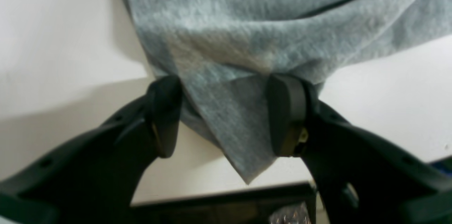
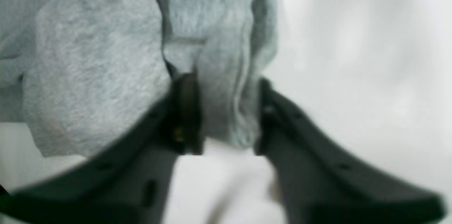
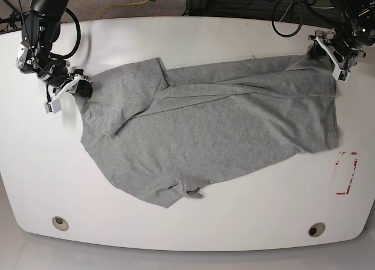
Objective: Fold the T-shirt properly
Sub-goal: 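Drag the shirt edge with both grippers, then open the grippers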
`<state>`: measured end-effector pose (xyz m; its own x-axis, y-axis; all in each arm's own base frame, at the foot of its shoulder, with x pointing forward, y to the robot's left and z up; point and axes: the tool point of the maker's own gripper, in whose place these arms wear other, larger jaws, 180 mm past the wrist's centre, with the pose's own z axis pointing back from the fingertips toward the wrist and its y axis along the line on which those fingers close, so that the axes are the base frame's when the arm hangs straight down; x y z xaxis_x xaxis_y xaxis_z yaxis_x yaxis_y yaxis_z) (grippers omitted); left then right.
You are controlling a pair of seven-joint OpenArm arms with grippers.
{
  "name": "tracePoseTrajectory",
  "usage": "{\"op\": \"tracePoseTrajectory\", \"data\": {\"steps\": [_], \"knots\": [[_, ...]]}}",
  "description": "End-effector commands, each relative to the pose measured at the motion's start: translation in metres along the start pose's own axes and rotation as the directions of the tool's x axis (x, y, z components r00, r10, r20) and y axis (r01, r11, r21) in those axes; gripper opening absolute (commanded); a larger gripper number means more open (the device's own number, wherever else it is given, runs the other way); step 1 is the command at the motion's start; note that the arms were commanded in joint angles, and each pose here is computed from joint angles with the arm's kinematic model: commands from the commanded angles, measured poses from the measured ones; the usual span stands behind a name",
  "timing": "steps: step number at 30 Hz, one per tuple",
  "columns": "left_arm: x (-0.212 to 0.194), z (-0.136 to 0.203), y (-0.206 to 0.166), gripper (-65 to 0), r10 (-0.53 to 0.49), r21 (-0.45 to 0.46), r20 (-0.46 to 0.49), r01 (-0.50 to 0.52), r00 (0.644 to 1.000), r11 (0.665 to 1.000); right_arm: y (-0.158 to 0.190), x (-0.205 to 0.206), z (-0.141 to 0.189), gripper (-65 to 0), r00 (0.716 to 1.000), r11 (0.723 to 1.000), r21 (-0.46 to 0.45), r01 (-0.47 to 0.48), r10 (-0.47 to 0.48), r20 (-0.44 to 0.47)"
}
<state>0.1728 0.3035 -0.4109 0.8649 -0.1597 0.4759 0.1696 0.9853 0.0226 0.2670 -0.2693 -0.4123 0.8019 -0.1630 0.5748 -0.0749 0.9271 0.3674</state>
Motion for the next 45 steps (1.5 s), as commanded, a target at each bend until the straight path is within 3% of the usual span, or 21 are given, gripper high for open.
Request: {"op": "tracePoseTrajectory", "data": {"steps": [1,4,6,16,23,29,31,34,36,39,42,45], "knots": [[-0.002,-0.002,0.004,-39.2,0.004,0.002,0.001,-0.004,1.0,1.0,-0.003,0.017,0.007,-62.1,0.999,1.0,-0.007,-0.02,0.02,0.043],[-0.008,-0.005,0.005,-56.8,0.017,-0.004,-0.013,-0.017,1.0,1.0,-0.002,0.015,0.008,-65.0,0.999,1.0,-0.003,-0.025,0.025,0.037],[-0.008,-0.004,0.005,-61.9,0.013,-0.002,-0.014,-0.013,1.0,1.0,-0.004,0.008,0.01,-65.0,1.0,1.0,-0.006,-0.019,0.019,0.025],[0.005,0.022,0.043,-61.9,-0.149,0.175,-0.082,0.161,0.986,0.971,0.015,-0.026,0.04,-65.0,0.992,0.992,-0.02,-0.125,0.124,-0.037],[0.01,0.041,0.077,-61.9,-0.231,0.283,-0.17,0.272,0.958,0.92,-0.002,-0.052,0.083,-65.0,0.995,0.989,-0.128,-0.078,0.07,-0.065],[0.017,0.046,0.08,-61.5,-0.256,0.294,-0.169,0.297,0.952,0.909,-0.003,-0.065,0.096,-65.0,0.993,0.985,-0.146,-0.087,0.073,-0.094],[0.021,0.048,0.079,-57.5,-0.265,0.299,-0.163,0.304,0.95,0.905,-0.003,-0.071,0.098,-65.0,0.992,0.986,-0.147,-0.084,0.068,-0.109],[0.023,0.051,0.078,-46.4,-0.272,0.306,-0.17,0.313,0.947,0.899,-0.003,-0.073,0.098,-65.0,0.991,0.986,-0.146,-0.083,0.067,-0.114],[0.024,0.056,0.078,-38.9,-0.274,0.317,-0.193,0.324,0.942,0.891,-0.001,-0.074,0.099,-61.2,0.991,0.985,-0.146,-0.087,0.07,-0.116],[0.027,0.065,0.078,-32.1,-0.279,0.337,-0.222,0.342,0.934,0.877,0.003,-0.075,0.104,-47.6,0.989,0.984,-0.147,-0.105,0.088,-0.12],[0.031,0.071,0.076,-30.4,-0.289,0.35,-0.226,0.354,0.93,0.867,0.006,-0.061,0.116,-32.0,0.988,0.975,-0.173,-0.143,0.13,-0.085],[0.032,0.073,0.077,-30.3,-0.289,0.356,-0.224,0.354,0.931,0.865,0.013,-0.053,0.122,-22.7,0.985,0.969,-0.184,-0.166,0.156,-0.069]]}}
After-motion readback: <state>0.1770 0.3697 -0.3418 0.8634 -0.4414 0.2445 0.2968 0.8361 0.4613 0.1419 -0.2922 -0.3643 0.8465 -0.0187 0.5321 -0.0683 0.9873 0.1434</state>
